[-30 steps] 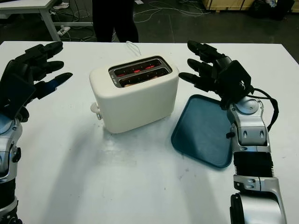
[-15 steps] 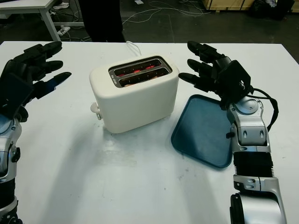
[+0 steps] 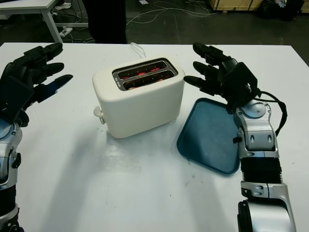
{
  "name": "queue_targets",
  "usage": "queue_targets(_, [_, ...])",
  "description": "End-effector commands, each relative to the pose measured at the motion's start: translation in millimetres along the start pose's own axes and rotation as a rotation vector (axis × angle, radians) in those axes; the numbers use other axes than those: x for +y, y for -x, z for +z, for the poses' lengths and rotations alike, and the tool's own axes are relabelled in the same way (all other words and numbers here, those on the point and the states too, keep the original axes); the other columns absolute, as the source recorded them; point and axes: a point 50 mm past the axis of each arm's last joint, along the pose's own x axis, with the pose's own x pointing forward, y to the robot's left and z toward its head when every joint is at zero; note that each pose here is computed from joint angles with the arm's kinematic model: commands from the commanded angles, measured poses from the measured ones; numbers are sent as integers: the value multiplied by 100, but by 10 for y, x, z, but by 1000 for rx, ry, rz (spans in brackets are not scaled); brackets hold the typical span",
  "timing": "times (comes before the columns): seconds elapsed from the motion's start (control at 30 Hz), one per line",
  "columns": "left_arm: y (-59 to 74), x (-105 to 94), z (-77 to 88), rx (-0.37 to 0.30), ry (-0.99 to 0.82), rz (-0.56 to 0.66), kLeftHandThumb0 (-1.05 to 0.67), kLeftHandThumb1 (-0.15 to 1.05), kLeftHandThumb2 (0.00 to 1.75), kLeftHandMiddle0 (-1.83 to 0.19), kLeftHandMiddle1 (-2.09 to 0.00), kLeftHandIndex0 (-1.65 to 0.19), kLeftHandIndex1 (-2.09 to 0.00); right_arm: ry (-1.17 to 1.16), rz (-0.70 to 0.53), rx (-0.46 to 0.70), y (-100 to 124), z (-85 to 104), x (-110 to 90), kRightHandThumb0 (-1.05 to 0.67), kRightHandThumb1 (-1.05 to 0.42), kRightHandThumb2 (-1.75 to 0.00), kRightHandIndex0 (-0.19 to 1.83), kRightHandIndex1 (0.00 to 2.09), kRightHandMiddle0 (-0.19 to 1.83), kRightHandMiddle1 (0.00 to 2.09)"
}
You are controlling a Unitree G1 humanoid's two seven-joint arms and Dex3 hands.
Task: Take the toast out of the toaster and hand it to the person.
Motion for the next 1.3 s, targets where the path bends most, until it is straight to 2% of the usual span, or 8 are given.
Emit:
queue_targets(0.0, [19,13,-13,5,-7,7,-65,92,10,-37,-36,-48,-1,6,-7,-1,0,24,-2,-35,-82,0,38,2,35,1])
queue_targets(1.27, [-1,13,15,3,-13,-1,-64,92,12,-39,-33,-48,-1,34,6,-10,-18,36,-5,-40,-82,0,44,3,40,2])
